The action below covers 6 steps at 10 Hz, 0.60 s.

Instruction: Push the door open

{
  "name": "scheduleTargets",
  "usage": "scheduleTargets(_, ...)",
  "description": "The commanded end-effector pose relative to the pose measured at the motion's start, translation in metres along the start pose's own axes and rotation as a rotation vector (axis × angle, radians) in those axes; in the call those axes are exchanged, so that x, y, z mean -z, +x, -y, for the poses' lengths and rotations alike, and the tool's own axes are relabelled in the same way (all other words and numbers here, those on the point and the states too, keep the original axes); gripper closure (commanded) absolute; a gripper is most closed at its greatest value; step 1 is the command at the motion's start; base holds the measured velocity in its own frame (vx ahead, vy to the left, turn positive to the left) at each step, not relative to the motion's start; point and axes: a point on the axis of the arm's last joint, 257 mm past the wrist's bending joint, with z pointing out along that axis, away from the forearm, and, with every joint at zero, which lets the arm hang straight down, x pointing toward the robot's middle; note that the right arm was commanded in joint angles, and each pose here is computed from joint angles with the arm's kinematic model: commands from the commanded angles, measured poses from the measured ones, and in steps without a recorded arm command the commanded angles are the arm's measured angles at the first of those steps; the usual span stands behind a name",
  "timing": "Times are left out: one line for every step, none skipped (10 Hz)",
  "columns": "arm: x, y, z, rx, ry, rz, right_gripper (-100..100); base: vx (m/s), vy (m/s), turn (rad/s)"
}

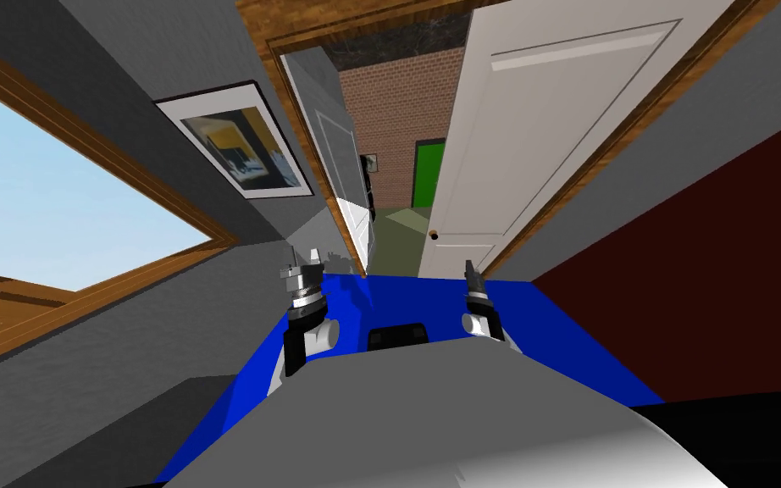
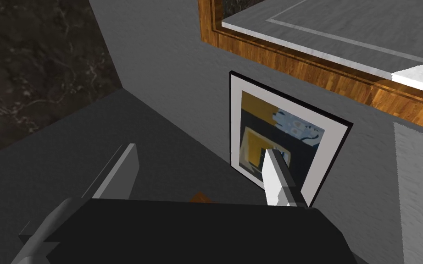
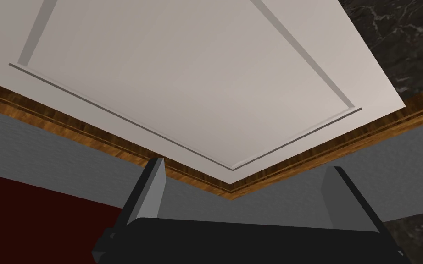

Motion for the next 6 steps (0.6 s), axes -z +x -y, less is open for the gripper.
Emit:
scheduleTargets(0.0014,0.0,0.015,0.049,0.027,-0.001,-100,0.034,-0.04,0.198)
scheduleTargets(0.0031,0.0,0.024,0.079,0.044,-0.002,-100,0.046,-0.055,0.249)
scheduleTargets(0.0032,0.0,0.024,0.08,0.045,-0.002,-100,0.043,-0.042,0.088)
scheduleTargets(0.0051,0.0,0.034,0.11,0.062,-0.004,-100,0.034,-0.03,0.124)
scheduleTargets(0.0071,-0.001,0.044,0.141,0.08,-0.005,-100,0.042,-0.042,0.247)
scheduleTargets(0.0085,-0.002,0.052,0.17,0.095,-0.005,-100,0.061,-0.057,0.206)
